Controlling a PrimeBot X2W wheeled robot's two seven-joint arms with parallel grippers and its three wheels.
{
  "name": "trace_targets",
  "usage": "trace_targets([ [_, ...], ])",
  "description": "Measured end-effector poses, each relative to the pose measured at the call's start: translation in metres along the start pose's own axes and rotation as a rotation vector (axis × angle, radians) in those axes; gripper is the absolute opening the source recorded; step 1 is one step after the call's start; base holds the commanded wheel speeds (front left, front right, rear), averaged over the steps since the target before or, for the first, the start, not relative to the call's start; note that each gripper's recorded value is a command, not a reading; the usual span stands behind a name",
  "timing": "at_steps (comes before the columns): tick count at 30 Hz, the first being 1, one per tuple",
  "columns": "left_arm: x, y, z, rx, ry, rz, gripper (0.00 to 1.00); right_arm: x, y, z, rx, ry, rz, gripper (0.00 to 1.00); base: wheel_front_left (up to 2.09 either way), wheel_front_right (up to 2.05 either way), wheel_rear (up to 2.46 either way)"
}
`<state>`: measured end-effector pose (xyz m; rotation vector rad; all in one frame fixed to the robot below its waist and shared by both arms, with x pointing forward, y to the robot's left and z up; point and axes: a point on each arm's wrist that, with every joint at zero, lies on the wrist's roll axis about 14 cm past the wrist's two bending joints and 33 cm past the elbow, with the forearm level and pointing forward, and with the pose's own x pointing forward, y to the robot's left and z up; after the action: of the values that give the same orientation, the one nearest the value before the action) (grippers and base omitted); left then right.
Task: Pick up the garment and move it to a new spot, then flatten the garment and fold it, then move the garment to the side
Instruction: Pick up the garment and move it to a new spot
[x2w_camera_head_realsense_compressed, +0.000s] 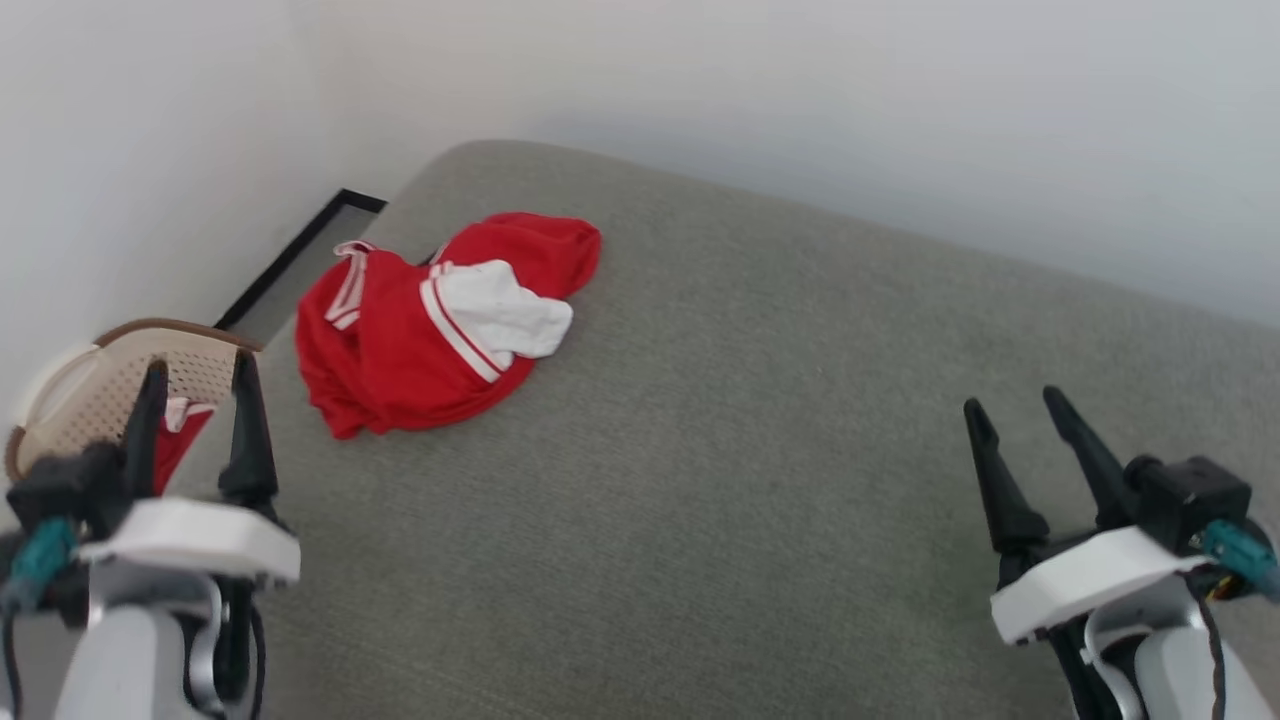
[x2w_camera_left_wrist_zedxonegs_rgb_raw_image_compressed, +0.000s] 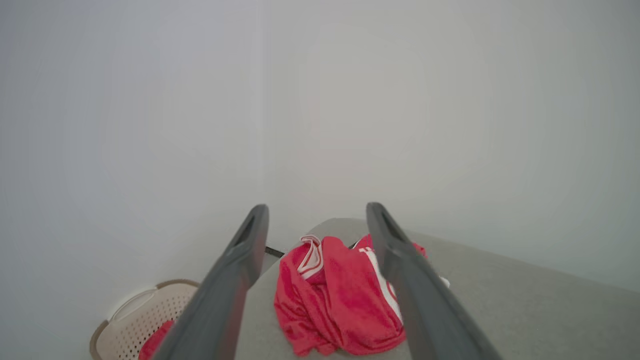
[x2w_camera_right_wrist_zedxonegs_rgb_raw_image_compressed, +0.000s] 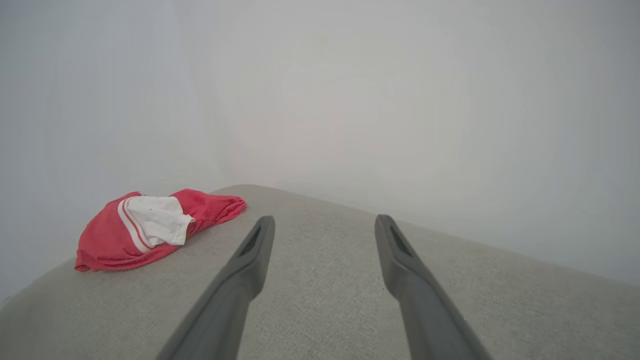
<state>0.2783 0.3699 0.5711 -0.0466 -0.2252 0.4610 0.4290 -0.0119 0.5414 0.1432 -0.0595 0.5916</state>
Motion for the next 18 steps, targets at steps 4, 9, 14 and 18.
trace_targets([
  [4, 0.036, -0.013, -0.001, 0.025, 0.009, -0.050, 1.00, 0.002, -0.017, -0.001, -0.008, 0.005, -0.027, 1.00, 0.00, 0.00, 0.00],
  [9, 0.079, -0.031, -0.013, 0.057, 0.044, -0.099, 1.00, 0.003, -0.041, -0.006, -0.019, 0.018, -0.063, 1.00, 0.00, 0.00, 0.00],
  [14, 0.117, -0.047, -0.041, 0.069, 0.123, -0.130, 1.00, 0.002, -0.067, -0.015, -0.030, 0.041, -0.108, 1.00, 0.00, 0.00, 0.00],
  [18, 0.141, -0.055, -0.077, 0.082, 0.230, -0.133, 1.00, 0.000, -0.089, -0.024, -0.038, 0.064, -0.146, 1.00, 0.00, 0.00, 0.00],
])
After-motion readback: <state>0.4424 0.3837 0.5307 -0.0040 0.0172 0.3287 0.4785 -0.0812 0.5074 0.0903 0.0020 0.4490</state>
